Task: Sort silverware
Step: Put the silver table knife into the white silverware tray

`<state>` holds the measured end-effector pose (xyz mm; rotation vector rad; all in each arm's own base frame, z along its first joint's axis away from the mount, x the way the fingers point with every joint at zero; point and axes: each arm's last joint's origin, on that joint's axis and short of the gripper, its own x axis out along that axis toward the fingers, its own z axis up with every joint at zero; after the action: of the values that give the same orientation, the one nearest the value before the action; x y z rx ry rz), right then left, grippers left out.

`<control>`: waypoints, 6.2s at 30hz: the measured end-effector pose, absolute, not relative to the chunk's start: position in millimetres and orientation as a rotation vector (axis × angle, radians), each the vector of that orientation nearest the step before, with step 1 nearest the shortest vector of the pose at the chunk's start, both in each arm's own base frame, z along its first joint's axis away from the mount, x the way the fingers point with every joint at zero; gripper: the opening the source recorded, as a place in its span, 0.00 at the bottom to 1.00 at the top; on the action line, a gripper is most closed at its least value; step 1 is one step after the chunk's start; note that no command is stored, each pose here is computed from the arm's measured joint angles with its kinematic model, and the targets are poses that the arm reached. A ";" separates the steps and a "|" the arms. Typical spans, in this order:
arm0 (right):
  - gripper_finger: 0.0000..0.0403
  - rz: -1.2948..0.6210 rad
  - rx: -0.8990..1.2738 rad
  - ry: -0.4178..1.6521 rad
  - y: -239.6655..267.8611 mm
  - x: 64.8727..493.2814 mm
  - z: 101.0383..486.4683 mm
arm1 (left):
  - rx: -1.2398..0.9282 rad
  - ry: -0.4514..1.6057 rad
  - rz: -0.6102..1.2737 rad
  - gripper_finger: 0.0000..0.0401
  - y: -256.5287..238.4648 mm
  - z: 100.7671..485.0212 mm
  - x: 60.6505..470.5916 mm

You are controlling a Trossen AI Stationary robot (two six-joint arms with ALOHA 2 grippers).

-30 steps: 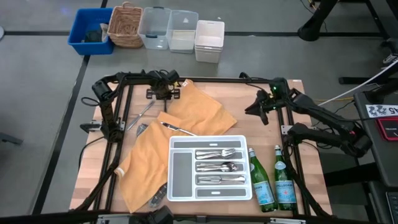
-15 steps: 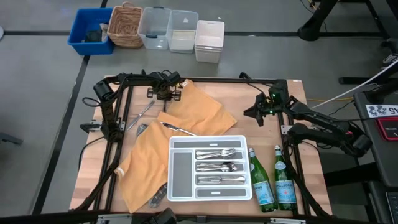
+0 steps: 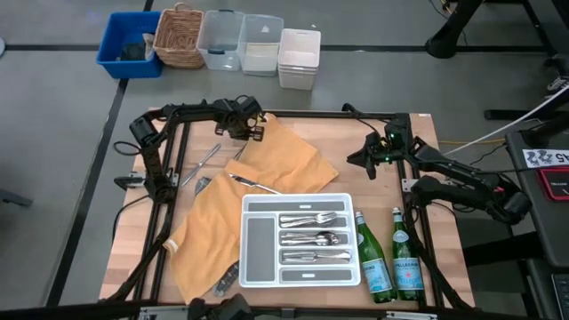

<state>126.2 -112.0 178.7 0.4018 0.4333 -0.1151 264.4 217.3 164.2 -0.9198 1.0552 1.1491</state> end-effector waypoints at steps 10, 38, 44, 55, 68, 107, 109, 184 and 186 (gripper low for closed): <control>0.19 -0.113 0.395 0.434 -111.9 126.3 178.7 | -0.826 1.121 0.999 0.07 213.3 166.6 267.6; 0.19 -0.113 0.395 0.435 -111.9 126.2 178.5 | -0.602 1.103 0.859 0.29 159.5 136.7 306.1; 0.19 -0.113 0.398 0.438 -111.8 126.1 178.4 | -0.600 1.047 0.727 0.29 138.4 137.7 324.7; 0.19 -0.113 0.400 0.440 -111.7 126.0 178.2 | -0.498 0.975 0.568 0.29 129.2 169.5 351.7; 0.19 -0.169 0.387 0.453 -113.3 125.6 177.6 | -0.481 0.767 0.254 0.29 120.2 201.0 381.5; 0.19 0.037 0.300 0.238 -102.6 122.3 195.7 | -0.520 1.340 0.811 0.29 202.2 175.5 283.1; 0.19 0.030 0.304 0.223 -100.4 120.2 194.4 | -0.512 1.328 0.817 0.29 203.3 174.9 284.3; 0.19 -0.073 0.345 -0.171 -79.8 97.7 184.2 | -0.449 1.411 0.701 0.10 212.3 130.3 281.2; 0.19 -0.073 0.345 -0.171 -79.8 97.7 184.2 | -0.451 1.410 0.704 0.07 212.3 130.5 281.2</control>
<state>97.7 -79.8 184.2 0.3452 -0.1709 -0.0731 281.2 212.3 130.5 -0.4510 1.4099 0.7042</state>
